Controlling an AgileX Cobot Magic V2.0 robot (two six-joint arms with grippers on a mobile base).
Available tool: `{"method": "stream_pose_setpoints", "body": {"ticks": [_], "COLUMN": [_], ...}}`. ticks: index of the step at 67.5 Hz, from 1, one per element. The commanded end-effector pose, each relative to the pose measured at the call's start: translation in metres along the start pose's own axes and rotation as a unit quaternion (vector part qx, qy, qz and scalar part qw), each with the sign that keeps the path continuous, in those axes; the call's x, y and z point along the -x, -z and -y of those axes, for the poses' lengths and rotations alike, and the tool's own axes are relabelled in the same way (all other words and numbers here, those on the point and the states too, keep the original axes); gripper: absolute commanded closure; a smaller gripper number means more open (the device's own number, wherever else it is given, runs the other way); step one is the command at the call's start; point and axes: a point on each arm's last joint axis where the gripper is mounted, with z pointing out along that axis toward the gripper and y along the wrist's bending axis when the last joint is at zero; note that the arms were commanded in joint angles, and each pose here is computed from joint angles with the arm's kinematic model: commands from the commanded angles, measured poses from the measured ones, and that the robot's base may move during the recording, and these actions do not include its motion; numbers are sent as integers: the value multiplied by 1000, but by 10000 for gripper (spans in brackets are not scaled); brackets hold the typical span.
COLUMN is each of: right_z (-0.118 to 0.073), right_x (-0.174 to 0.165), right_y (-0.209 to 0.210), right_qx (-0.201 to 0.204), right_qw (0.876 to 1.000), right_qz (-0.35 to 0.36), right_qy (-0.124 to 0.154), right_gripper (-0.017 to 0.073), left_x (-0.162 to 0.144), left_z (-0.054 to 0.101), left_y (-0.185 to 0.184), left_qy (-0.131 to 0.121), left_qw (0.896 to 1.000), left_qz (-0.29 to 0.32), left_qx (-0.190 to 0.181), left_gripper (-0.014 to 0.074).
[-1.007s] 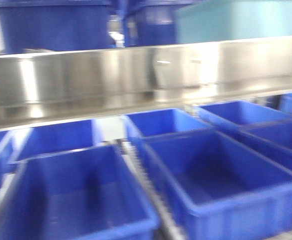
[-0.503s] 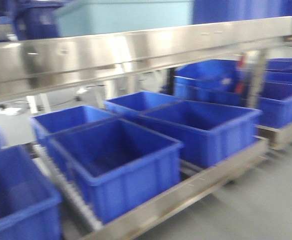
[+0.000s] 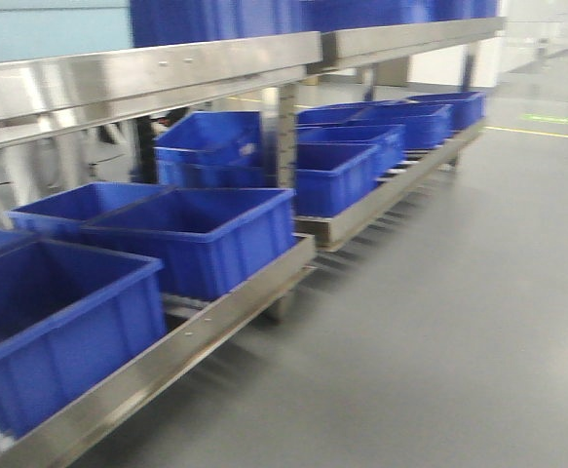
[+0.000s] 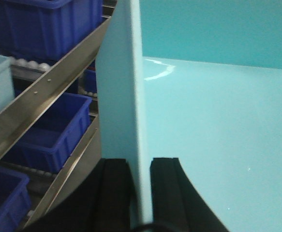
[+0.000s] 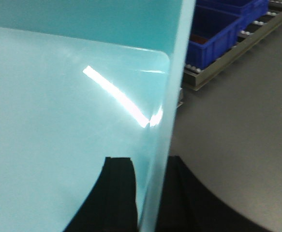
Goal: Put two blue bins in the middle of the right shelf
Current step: 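Back the base away from the rack while holding the teal bin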
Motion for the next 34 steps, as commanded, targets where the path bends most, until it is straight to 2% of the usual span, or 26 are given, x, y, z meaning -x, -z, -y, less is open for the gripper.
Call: {"method": "stream_pose_setpoints", "body": {"ticks": [1, 34], "right_z": [2, 2], "right_x": [6, 6], "right_y": [5, 5], "right_qx": [-4, -4], "right_qw": [1000, 1000], "right_qz": [27, 27], "right_qy": [12, 12], "right_gripper": [711, 711], "left_x": [12, 12], "left_z": [6, 6], "left_y": [14, 14], "left_qy": [20, 20], "left_qw": [998, 998], "left_qz": [48, 48], "left_qx": [-26, -26], "left_gripper": [704, 704]}}
